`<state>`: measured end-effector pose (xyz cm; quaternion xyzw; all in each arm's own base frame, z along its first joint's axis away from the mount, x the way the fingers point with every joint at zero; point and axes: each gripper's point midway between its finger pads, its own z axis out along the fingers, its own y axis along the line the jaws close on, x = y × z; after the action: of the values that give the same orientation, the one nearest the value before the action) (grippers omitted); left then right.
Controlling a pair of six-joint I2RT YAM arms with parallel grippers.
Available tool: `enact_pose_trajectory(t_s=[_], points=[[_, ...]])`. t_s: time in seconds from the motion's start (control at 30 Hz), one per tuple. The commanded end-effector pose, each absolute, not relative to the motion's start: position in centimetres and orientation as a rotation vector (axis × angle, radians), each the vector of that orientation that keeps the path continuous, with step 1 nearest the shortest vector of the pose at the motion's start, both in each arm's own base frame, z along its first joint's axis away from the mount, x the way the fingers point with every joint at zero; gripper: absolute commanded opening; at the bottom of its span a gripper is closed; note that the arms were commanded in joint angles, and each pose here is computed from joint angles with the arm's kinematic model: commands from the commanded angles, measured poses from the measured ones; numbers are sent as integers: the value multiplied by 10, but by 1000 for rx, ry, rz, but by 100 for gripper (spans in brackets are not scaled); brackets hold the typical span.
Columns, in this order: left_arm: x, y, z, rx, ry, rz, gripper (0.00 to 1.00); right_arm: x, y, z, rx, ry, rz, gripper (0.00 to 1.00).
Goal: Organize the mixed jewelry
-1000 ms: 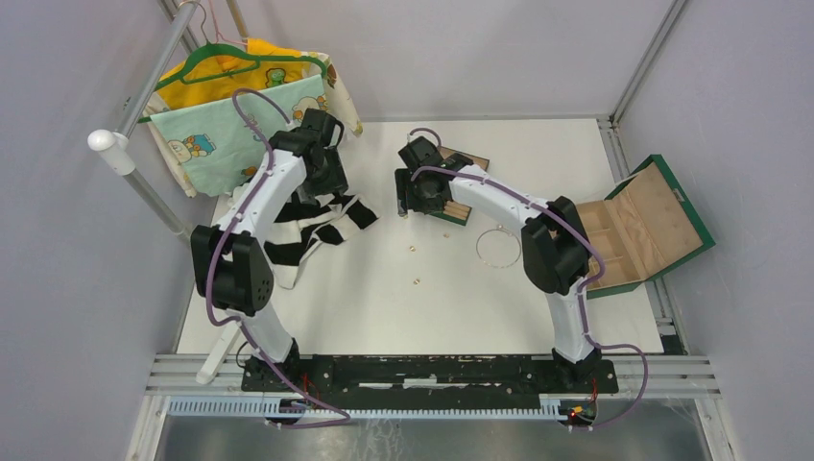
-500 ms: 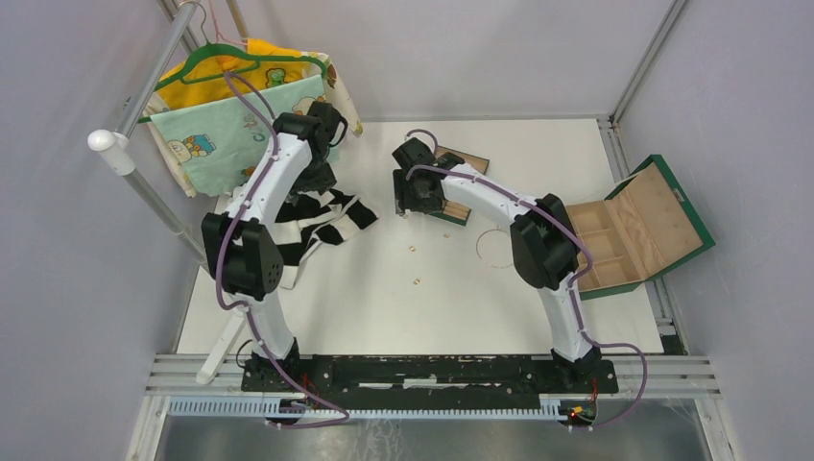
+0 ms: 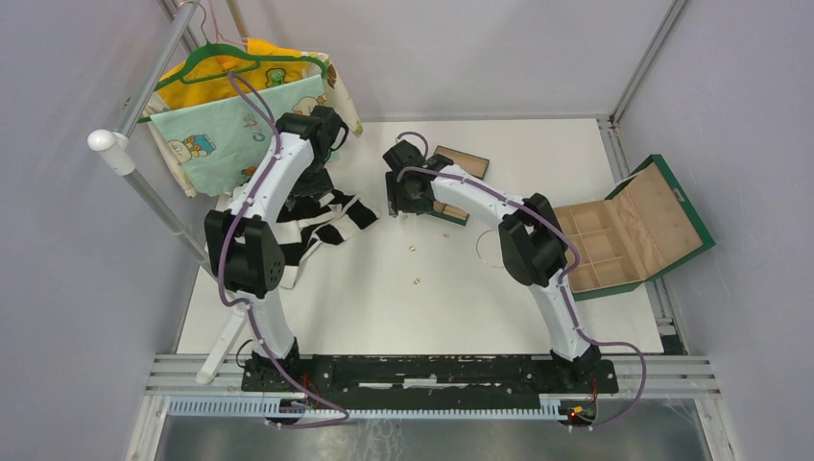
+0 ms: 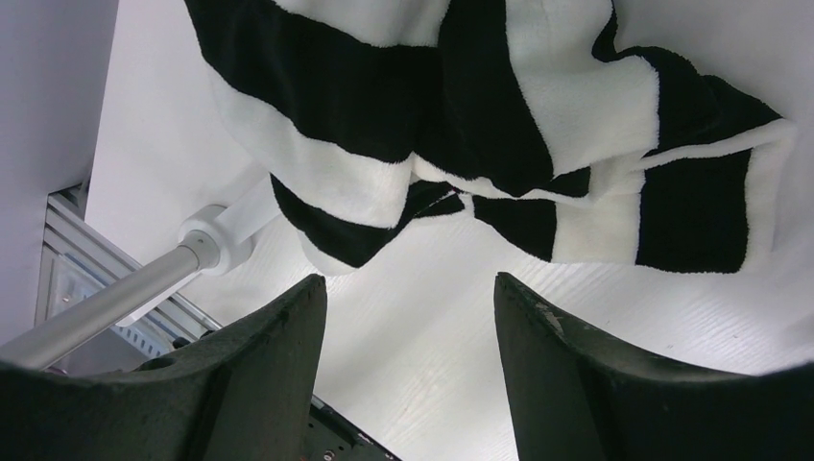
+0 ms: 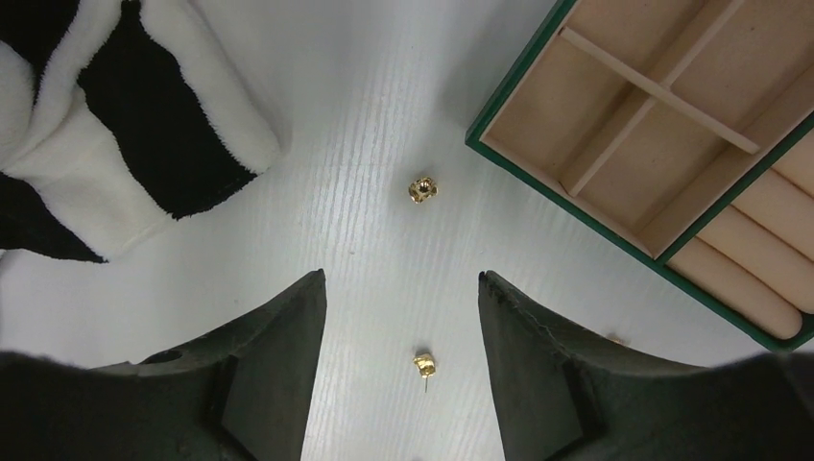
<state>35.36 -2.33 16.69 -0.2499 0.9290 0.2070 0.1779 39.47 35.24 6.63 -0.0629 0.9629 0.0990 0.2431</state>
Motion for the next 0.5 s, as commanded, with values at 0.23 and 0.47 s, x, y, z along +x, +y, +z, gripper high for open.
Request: enact_pose_trajectory(t_s=[0.23, 0.47], points=[[366, -33, 180, -682, 2577, 461, 71, 416, 352, 70, -168, 2535, 127, 61], [366, -38, 177, -654, 2575, 398, 71, 418, 358, 60, -228, 2523, 125, 53]])
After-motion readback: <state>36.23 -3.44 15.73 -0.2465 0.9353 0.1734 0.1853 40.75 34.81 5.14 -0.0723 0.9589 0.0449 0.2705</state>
